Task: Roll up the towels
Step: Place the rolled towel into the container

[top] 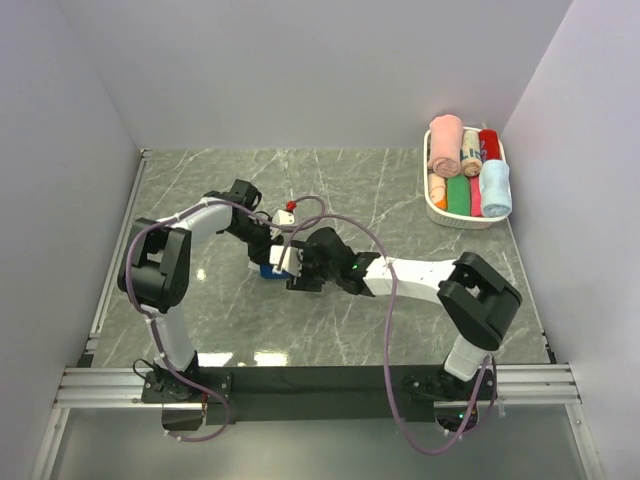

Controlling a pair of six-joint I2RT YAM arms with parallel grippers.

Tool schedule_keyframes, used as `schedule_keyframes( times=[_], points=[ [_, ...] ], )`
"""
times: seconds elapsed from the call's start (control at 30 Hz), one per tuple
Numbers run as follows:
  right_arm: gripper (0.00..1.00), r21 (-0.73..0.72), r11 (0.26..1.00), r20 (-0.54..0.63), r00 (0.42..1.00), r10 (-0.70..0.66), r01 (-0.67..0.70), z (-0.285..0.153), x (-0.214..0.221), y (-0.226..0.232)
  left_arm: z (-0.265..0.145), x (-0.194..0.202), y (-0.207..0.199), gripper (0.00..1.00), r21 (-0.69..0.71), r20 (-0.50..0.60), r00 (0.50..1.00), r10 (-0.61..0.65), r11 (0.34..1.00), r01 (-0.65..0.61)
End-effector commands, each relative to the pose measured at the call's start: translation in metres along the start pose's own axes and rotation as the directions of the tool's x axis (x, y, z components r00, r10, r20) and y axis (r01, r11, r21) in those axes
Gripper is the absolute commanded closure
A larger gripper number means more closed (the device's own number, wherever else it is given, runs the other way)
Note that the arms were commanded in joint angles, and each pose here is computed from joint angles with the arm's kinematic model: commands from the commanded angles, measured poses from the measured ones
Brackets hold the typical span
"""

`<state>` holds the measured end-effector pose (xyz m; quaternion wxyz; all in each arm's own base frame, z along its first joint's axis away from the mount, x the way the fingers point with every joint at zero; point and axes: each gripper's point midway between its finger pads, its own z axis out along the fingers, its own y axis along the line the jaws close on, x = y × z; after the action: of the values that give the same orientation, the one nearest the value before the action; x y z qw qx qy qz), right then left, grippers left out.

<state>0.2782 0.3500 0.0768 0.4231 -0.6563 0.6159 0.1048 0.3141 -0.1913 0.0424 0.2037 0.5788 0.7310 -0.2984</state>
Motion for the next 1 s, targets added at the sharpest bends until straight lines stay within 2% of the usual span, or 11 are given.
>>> schedule_keyframes(
  times=[0.0,0.3,0.57,0.67,0.7,0.77,0.83,0.87,0.9,0.93,0.97],
  points=[
    [0.28,0.124,0.991,0.084,0.995,-0.053,0.043,0.006,-0.032,-0.032,0.013,0.032,0.014,0.77,-0.022,-0.104,0.994,-0.016,1.0,0.014],
    [0.18,0.112,0.992,0.031,0.997,-0.065,0.061,0.036,-0.016,-0.032,0.015,0.031,0.02,0.76,-0.016,-0.106,0.994,-0.015,1.0,0.014],
    [0.21,0.035,0.995,-0.033,0.995,-0.094,0.095,0.055,0.007,-0.019,0.015,0.032,0.02,0.76,-0.002,-0.105,0.994,-0.012,1.0,0.012],
    [0.28,-0.018,0.996,-0.064,0.994,-0.093,0.092,0.061,0.018,-0.011,0.014,0.032,0.019,0.76,0.009,-0.103,0.995,-0.01,1.0,0.011],
    [0.35,-0.036,0.995,-0.073,0.993,-0.091,0.089,0.062,0.022,-0.01,0.013,0.032,0.02,0.75,0.01,-0.104,0.995,-0.012,1.0,0.013],
    [0.41,-0.056,0.994,-0.094,0.991,-0.097,0.092,0.064,0.025,-0.009,0.013,0.032,0.019,0.73,0.016,-0.101,0.995,-0.018,1.0,0.02],
    [0.48,-0.092,0.989,-0.078,0.989,-0.122,0.114,0.065,0.021,-0.008,0.009,0.026,0.019,0.67,0.023,-0.078,0.996,-0.037,0.999,0.039],
    [0.51,-0.148,0.983,-0.118,0.985,-0.125,0.107,0.064,0.032,0.003,0.006,0.024,0.018,0.63,0.027,-0.067,0.997,-0.046,0.998,0.048],
    [0.6,-0.176,0.978,-0.128,0.983,-0.131,0.108,0.063,0.034,0.007,0.002,0.017,0.022,0.56,0.02,-0.049,0.998,-0.049,0.999,0.05],
    [0.65,-0.198,0.973,-0.132,0.981,-0.143,0.115,0.063,0.034,0.008,-0.003,0.015,0.024,0.54,0.014,-0.036,0.997,-0.063,0.998,0.063],
    [0.74,-0.234,0.966,-0.152,0.978,-0.144,0.106,0.06,0.041,0.015,-0.009,0.007,0.028,0.5,0.001,-0.007,0.997,-0.083,0.997,0.083]
  ],
)
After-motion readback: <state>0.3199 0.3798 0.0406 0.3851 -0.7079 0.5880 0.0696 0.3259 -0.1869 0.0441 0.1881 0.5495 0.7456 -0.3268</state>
